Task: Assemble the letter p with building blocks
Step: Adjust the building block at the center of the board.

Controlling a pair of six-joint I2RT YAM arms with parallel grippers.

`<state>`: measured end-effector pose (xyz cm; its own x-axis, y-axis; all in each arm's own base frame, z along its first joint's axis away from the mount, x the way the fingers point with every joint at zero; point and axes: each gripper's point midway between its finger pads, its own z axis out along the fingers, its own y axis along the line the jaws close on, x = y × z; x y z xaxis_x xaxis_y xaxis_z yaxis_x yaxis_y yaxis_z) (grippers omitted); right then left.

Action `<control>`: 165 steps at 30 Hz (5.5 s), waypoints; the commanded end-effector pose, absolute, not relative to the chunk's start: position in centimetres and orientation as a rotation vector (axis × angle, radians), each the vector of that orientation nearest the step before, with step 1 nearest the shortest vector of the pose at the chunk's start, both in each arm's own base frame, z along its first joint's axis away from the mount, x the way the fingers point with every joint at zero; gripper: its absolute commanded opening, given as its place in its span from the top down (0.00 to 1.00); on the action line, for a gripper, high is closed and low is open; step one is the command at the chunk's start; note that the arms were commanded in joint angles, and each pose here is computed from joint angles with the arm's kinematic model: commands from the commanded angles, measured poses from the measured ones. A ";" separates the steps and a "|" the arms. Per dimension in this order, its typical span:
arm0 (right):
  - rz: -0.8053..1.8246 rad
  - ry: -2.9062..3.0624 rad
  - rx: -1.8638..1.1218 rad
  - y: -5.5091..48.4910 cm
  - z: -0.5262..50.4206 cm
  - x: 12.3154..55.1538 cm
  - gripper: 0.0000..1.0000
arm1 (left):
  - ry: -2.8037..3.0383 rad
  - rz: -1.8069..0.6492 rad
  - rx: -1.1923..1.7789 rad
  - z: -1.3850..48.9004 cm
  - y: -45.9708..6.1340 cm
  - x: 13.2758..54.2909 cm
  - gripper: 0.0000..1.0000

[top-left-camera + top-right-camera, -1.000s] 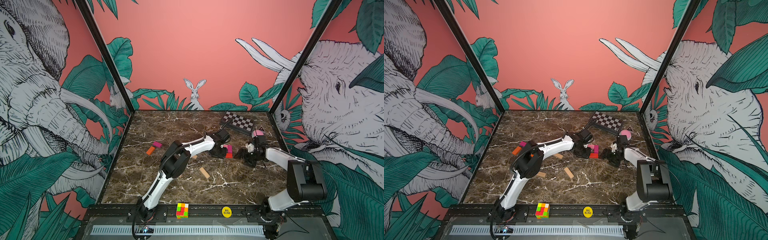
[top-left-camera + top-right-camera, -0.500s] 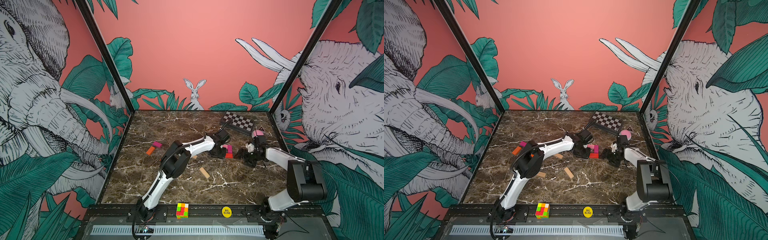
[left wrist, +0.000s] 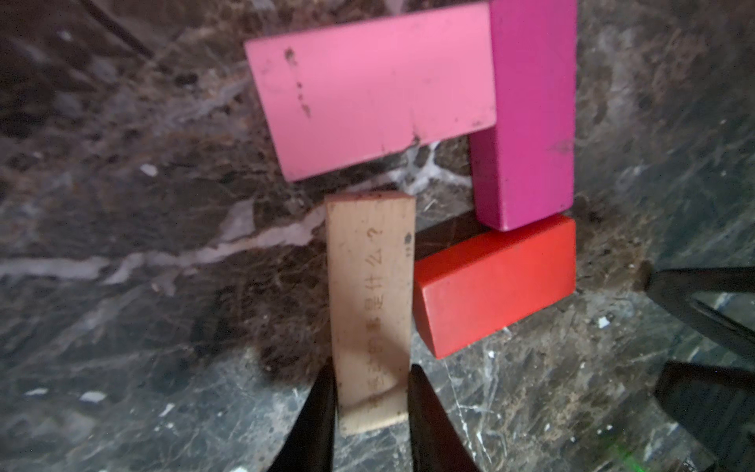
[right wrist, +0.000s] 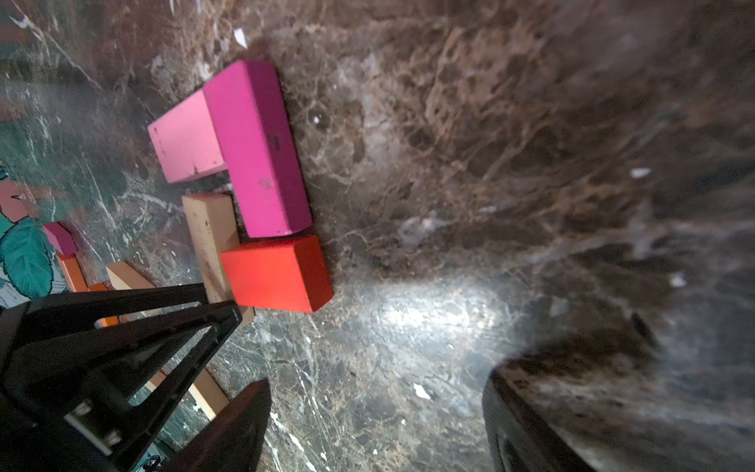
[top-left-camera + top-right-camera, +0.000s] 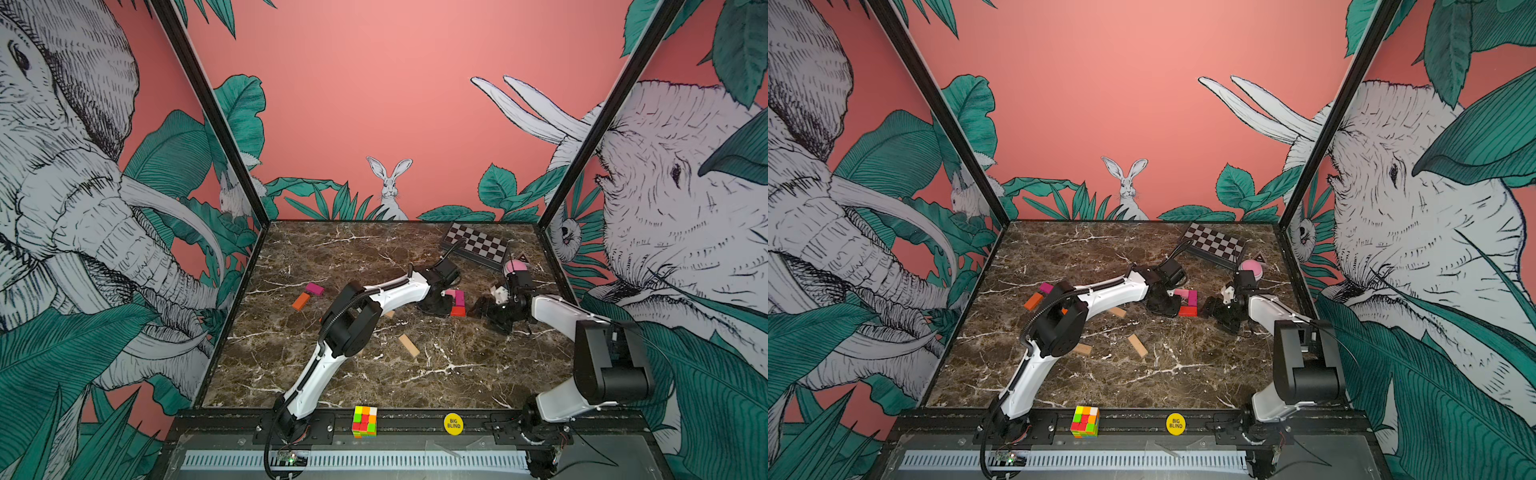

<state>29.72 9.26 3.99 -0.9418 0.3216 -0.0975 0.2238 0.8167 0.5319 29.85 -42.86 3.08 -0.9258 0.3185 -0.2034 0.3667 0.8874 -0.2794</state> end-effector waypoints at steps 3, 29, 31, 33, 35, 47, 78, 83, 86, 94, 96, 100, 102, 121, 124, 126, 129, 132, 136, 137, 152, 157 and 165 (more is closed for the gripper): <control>0.774 2.782 0.412 9.0 4.9 30.3 0.17 | 2.970 -0.330 0.476 1.9 -40.7 28.5 0.81; 0.929 2.608 0.323 10.6 8.6 31.6 0.01 | 2.983 -0.192 0.325 0.9 -40.7 27.5 0.90; 0.935 2.601 0.321 10.6 8.7 31.7 0.01 | 2.985 -0.190 0.325 1.0 -41.0 27.7 0.90; 0.940 2.596 0.316 10.7 8.9 31.7 0.01 | 2.983 -0.185 0.329 1.1 -41.3 27.9 0.90; 0.946 2.595 0.315 10.8 9.0 31.7 0.01 | 2.987 -0.170 0.320 1.1 -41.3 27.9 0.90; 0.972 2.583 0.315 11.0 9.0 31.7 0.01 | 2.991 -0.142 0.239 1.0 -40.7 27.9 0.90; 0.979 2.587 0.314 11.0 8.9 31.5 0.01 | 2.975 -0.147 0.208 1.5 -41.3 29.5 0.90; 0.983 2.589 0.316 11.1 8.8 31.5 0.01 | 2.975 -0.152 0.211 1.5 -41.4 29.7 0.90; 0.985 2.587 0.314 11.1 8.8 31.5 0.01 | 2.978 -0.150 0.210 1.5 -41.3 29.7 0.90; 0.988 2.587 0.317 11.1 8.8 31.5 0.01 | 2.972 -0.148 0.204 1.6 -41.3 29.9 0.90; 0.988 2.585 0.315 11.1 8.9 31.5 0.01 | 2.976 -0.150 0.204 1.5 -41.3 29.9 0.90; 0.988 2.590 0.315 11.1 8.7 31.4 0.01 | 2.968 -0.144 0.202 1.7 -41.2 30.1 0.89; 0.988 2.591 0.317 11.1 8.6 31.4 0.01 | 2.968 -0.152 0.201 1.7 -41.3 30.2 0.89; 0.990 2.589 0.317 11.2 8.6 31.5 0.01 | 2.992 -0.159 0.208 1.6 -41.1 29.5 0.74; 0.990 2.591 0.321 11.1 8.5 31.4 0.01 | 2.997 -0.158 0.211 1.6 -41.0 29.3 0.68; 0.988 2.592 0.319 11.1 8.5 31.4 0.01 | 2.999 -0.154 0.210 1.6 -40.9 29.2 0.63; 0.982 2.593 0.319 11.0 8.5 31.5 0.01 | 2.995 -0.151 0.214 1.7 -40.9 29.1 0.58; 0.979 2.592 0.316 11.0 8.7 31.5 0.01 | 2.990 -0.159 0.220 2.0 -41.0 29.1 0.57; 0.976 2.596 0.316 11.0 8.7 31.4 0.01 | 2.984 -0.161 0.219 2.4 -40.9 29.1 0.56; 0.976 2.594 0.315 11.0 8.7 31.4 0.01 | 2.982 -0.161 0.221 2.6 -40.8 29.1 0.56; 0.977 2.604 0.329 11.0 8.7 31.7 0.01 | 2.902 -0.246 0.271 8.1 -39.5 27.8 0.53; 0.977 2.601 0.345 10.9 8.7 32.0 0.01 | 2.834 -0.320 0.317 10.6 -39.4 27.7 0.51; 1.054 2.573 0.409 11.5 7.7 32.9 0.01 | 2.823 -0.417 0.338 10.9 -37.7 29.0 0.60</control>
